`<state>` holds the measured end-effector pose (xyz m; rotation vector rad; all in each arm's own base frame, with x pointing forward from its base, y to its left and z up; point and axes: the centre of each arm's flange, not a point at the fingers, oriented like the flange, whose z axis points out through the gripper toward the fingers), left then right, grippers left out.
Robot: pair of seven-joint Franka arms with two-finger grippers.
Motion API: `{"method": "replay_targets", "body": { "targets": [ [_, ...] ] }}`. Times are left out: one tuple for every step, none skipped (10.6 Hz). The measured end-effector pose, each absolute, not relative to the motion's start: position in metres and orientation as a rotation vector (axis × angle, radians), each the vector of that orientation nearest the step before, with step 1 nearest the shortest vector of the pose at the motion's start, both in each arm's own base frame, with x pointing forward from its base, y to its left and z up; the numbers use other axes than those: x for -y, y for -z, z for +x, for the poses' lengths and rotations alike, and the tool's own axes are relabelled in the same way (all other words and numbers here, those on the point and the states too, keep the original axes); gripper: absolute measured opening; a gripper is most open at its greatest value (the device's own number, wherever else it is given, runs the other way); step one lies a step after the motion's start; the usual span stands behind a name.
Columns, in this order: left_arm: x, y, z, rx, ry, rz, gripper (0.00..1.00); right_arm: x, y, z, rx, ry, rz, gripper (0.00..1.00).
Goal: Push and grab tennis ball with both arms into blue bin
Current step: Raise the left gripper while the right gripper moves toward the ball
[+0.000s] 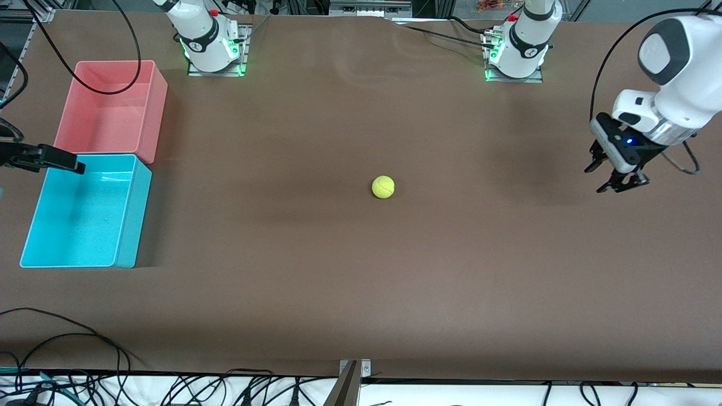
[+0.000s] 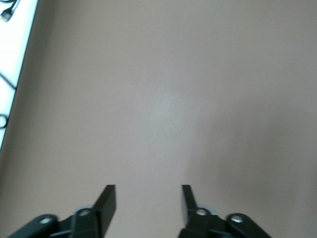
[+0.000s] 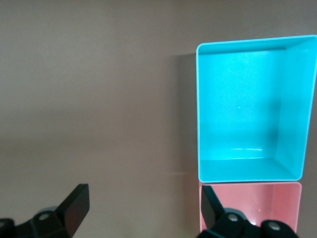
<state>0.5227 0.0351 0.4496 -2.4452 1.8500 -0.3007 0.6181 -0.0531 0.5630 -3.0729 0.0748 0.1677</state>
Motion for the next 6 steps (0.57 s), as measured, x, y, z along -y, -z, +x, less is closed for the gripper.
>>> {"method": "replay_targets", "body": {
  "targets": [
    [-0.049,-0.457,0.514,-1.805,0.312,-2.462,0.70,0.045,-0.560,0.620,-0.056,-0.175,-3.070,1.00],
    [-0.062,-0.463,0.506,-1.767,0.320,-2.476,0.84,0.034,-0.559,0.622,-0.029,-0.172,-3.069,1.00],
    [-0.068,-0.467,0.500,-1.746,0.326,-2.482,0.97,0.024,-0.557,0.624,-0.010,-0.169,-3.070,1.00],
    [-0.067,-0.473,0.497,-1.743,0.337,-2.472,1.00,0.017,-0.553,0.627,-0.005,-0.169,-3.070,1.00],
    [-0.064,-0.482,0.496,-1.726,0.358,-2.466,1.00,0.016,-0.547,0.630,-0.007,-0.172,-3.069,1.00],
    [-0.060,-0.495,0.495,-1.688,0.362,-2.500,1.00,0.012,-0.544,0.634,-0.003,-0.151,-3.065,1.00]
  ]
}}
